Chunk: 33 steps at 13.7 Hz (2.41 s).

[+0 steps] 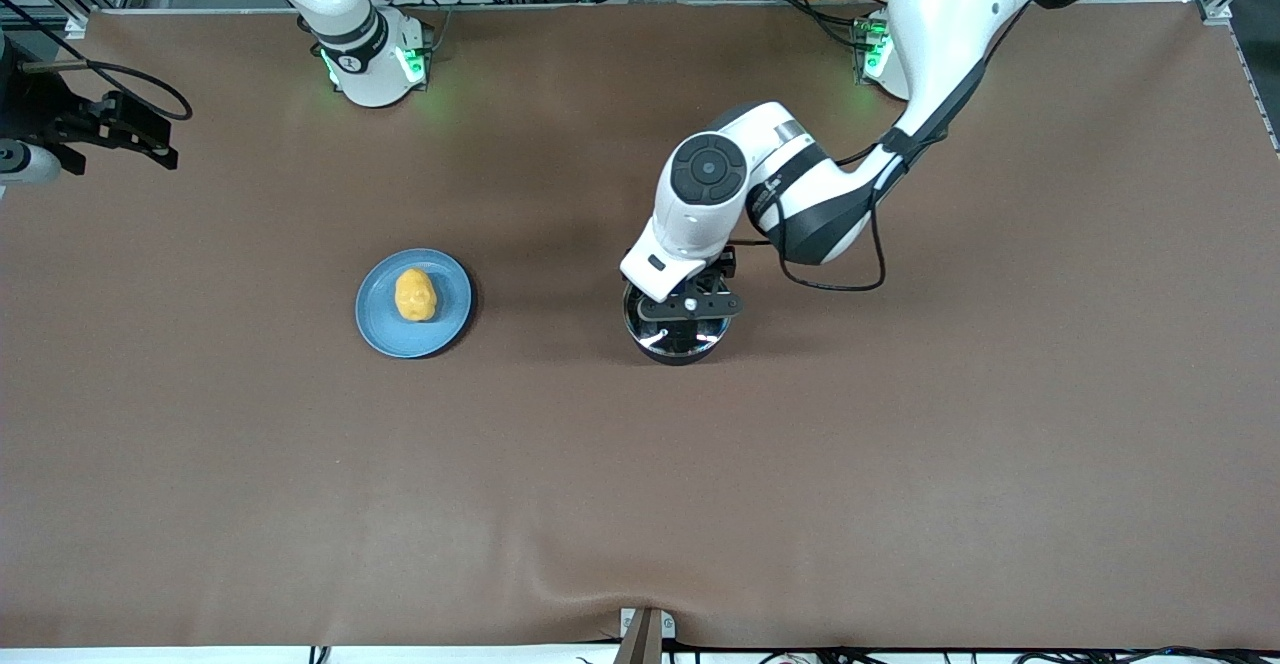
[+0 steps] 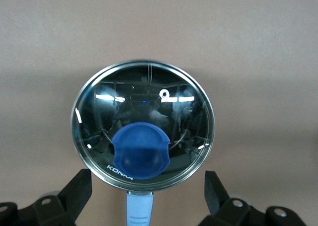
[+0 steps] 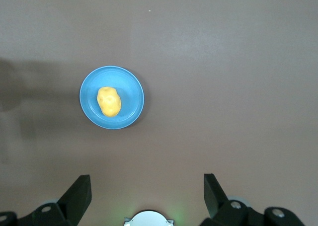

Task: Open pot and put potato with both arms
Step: 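Reach the left gripper down to the blue knob of the glass lid, then lift the lid with the left gripper while the right gripper reaches the potato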

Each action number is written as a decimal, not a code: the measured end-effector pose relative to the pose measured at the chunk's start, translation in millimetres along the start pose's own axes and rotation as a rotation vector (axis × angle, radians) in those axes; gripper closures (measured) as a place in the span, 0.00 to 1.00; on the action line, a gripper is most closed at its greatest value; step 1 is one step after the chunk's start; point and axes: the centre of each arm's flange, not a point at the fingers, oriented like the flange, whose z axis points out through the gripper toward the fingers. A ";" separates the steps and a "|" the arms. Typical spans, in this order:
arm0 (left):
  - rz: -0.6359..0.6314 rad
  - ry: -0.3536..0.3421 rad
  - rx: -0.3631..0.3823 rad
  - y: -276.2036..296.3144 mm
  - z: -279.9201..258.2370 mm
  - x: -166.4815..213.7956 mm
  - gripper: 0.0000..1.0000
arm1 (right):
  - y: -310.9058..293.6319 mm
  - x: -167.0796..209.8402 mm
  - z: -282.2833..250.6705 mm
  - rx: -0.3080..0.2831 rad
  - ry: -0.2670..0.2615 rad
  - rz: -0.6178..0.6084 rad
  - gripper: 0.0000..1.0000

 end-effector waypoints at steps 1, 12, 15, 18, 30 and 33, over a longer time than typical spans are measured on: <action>0.009 0.001 0.021 4.8 10.7 -4.4 0.00 | 0.1 0.0 0.0 0.000 0.000 0.000 0.00; 0.054 0.002 0.095 7.9 45.5 -10.4 0.00 | 0.2 -0.1 0.0 0.000 0.000 0.000 0.00; 0.061 -0.003 0.102 3.2 49.0 -8.1 0.00 | 0.2 -0.1 0.0 0.000 0.000 0.000 0.00; 0.060 -0.004 0.104 1.8 50.1 -7.5 0.05 | 0.2 -0.1 0.0 0.000 0.000 0.000 0.00; 0.052 0.000 0.102 0.6 47.6 -5.7 0.40 | 0.2 -0.1 0.0 0.000 -0.001 0.000 0.00; 0.018 0.016 0.093 -4.6 34.0 2.5 0.40 | 0.2 -0.1 0.0 0.000 -0.001 0.000 0.00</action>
